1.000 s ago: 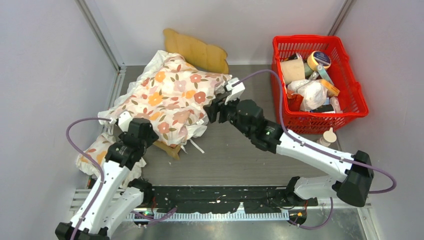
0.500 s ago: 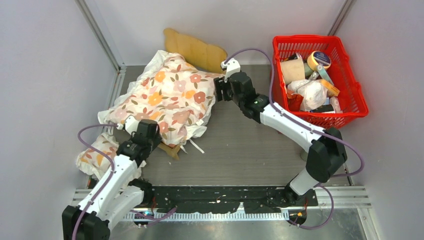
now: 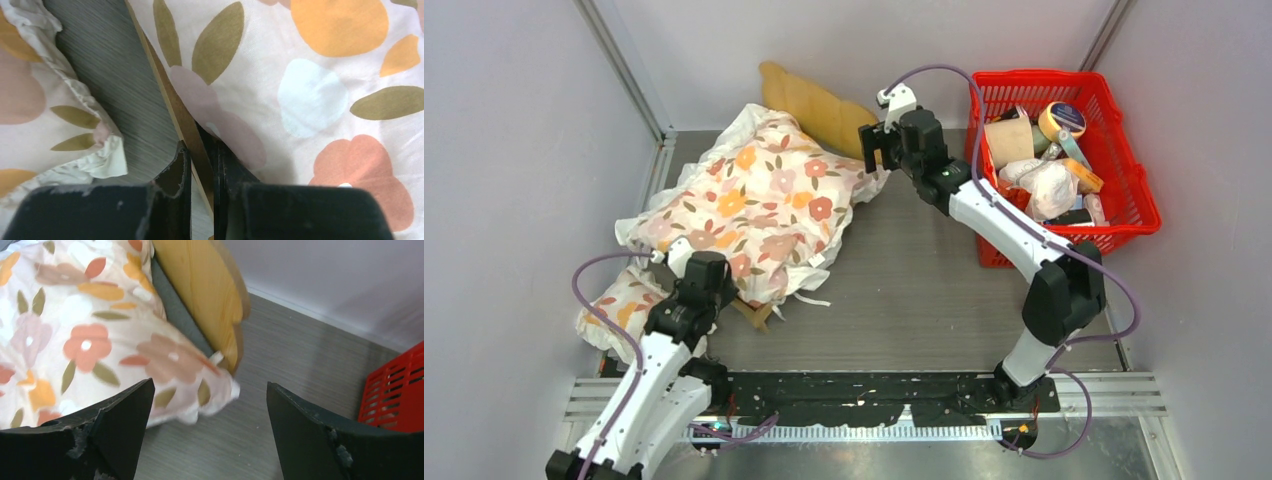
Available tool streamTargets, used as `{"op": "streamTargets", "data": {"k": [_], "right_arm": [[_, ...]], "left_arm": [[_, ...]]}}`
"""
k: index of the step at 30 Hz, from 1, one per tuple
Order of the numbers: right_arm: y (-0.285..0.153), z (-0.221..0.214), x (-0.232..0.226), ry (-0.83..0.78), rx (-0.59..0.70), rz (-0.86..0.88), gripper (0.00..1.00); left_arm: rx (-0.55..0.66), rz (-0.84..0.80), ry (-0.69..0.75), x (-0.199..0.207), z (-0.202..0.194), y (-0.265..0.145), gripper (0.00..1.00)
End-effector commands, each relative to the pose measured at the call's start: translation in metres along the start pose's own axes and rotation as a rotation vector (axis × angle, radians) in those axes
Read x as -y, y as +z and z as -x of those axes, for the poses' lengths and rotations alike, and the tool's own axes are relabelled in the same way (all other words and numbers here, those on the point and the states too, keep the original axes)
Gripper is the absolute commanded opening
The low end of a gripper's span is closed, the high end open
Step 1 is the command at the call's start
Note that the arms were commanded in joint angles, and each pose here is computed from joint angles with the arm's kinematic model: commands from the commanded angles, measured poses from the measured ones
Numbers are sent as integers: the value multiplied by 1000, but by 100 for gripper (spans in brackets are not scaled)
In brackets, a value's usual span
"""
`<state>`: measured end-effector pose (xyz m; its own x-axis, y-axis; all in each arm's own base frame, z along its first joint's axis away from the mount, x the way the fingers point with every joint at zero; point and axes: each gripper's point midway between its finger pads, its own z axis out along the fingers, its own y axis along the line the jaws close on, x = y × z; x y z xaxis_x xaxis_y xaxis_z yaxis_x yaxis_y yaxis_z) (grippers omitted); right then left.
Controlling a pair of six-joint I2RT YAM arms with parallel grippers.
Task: Set up the pet bed
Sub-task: Adjust the bed frame at the center of the board.
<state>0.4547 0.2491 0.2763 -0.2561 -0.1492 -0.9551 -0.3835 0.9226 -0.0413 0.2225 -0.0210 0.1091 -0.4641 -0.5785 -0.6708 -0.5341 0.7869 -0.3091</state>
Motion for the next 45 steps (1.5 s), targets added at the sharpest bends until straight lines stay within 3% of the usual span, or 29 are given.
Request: {"op": "streamTargets", "data": {"k": [1,8,10,12,14,16,18,22,25,28,31,35,40,42,45], "right_arm": [[21,23,2,-77,26,34,90],[69,22,14,-141,-20,-23,90],[74,12,19,-156,-69,-45,83],[69,4,29,-139,-116,-88,52],[58,1,34,-100,-132,-101,37],[44,2,31,-72,-124,-85,14],[32,4,33,-21,-121,-98,6],[13,-9,42,82,-177,-178,5],[2,-18,41,141,-203,-197,5],[-10,-20,39,209,-204,-216,5],[-18,-28,35,276,-216,-234,6],[-25,-35,31,332,-223,-242,11],[-40,-22,26,351,-208,-219,15],[-52,-11,27,354,-185,-215,35],[-75,12,30,328,-136,-184,54]], "left_arm": [[22,-241,268,23,2,-25,0],[-2,-316,346,31,0,-37,0],[56,-281,370,28,13,-35,0],[130,-222,396,23,32,-33,0],[186,-144,414,20,51,-27,0],[217,-102,415,25,71,-21,0],[227,-81,411,36,89,-11,0],[186,-7,383,49,118,11,2],[183,8,401,63,133,20,27],[236,26,411,67,150,20,38],[268,106,414,59,165,16,67],[213,161,412,50,164,6,75],[208,-194,575,107,153,-35,73],[258,-360,696,140,145,-64,73],[297,-602,907,187,114,-102,74]]}}
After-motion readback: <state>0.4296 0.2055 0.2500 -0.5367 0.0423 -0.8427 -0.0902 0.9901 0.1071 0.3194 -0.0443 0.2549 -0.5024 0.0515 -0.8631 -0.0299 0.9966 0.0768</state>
